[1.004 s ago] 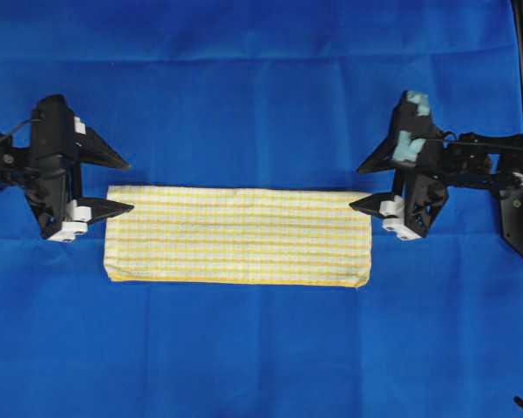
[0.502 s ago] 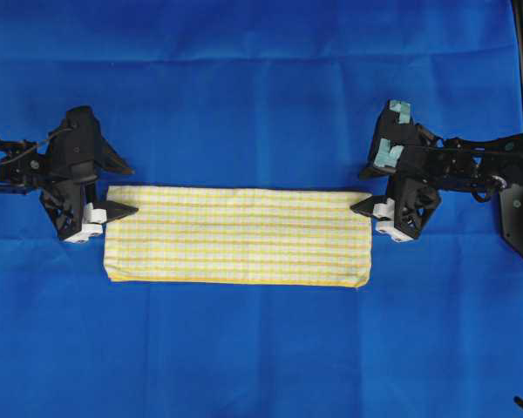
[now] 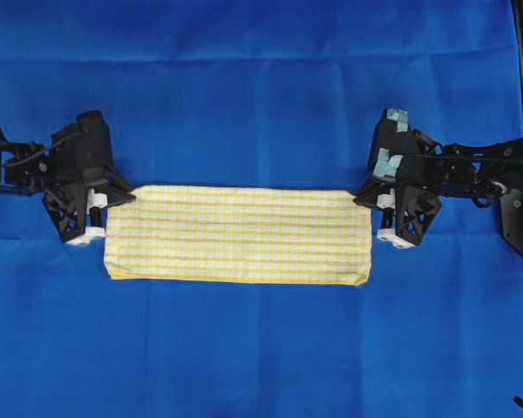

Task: Fold the yellow towel.
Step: 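Lift the folded towel by its ends with both grippers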

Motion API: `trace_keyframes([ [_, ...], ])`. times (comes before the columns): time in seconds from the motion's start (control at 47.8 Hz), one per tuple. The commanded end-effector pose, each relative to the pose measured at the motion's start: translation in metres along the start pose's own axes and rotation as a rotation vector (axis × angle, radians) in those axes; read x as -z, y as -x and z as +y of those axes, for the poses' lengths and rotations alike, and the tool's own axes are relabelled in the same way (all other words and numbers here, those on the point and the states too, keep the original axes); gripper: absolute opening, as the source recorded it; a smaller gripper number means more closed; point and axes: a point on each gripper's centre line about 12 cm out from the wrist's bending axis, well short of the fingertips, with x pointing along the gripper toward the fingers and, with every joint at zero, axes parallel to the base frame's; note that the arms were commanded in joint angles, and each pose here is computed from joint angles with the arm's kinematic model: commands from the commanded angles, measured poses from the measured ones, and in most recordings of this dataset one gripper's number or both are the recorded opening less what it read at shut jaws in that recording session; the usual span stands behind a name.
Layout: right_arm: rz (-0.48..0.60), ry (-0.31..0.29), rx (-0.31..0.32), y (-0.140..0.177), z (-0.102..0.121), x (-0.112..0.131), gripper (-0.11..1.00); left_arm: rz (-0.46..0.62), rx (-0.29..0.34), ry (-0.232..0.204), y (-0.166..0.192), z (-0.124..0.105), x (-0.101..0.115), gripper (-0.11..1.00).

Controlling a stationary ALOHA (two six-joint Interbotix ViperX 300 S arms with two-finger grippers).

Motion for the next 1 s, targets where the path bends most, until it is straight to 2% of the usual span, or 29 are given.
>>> trace_keyframes([
  [0.0, -0.022, 0.008, -0.01, 0.003, 0.003, -0.004, 0.02, 0.029, -0.002, 0.001, 0.0, 0.0, 0.004, 0.02],
  [0.188, -0.04, 0.004, -0.011, 0.004, 0.002, -0.006, 0.02, 0.02, 0.0, -0.001, 0.002, -0.001, -0.001, 0.03],
  [0.335, -0.08, -0.011, -0.018, 0.013, 0.001, -0.015, 0.02, -0.003, 0.008, -0.003, 0.011, -0.005, -0.019, 0.03],
  [0.648, -0.211, -0.031, -0.07, 0.059, 0.001, -0.042, 0.02, -0.071, 0.031, -0.01, 0.054, -0.013, -0.064, 0.03],
  [0.983, -0.31, -0.015, -0.125, 0.102, 0.005, -0.054, 0.02, -0.194, 0.052, -0.014, 0.099, -0.015, -0.077, 0.03],
])
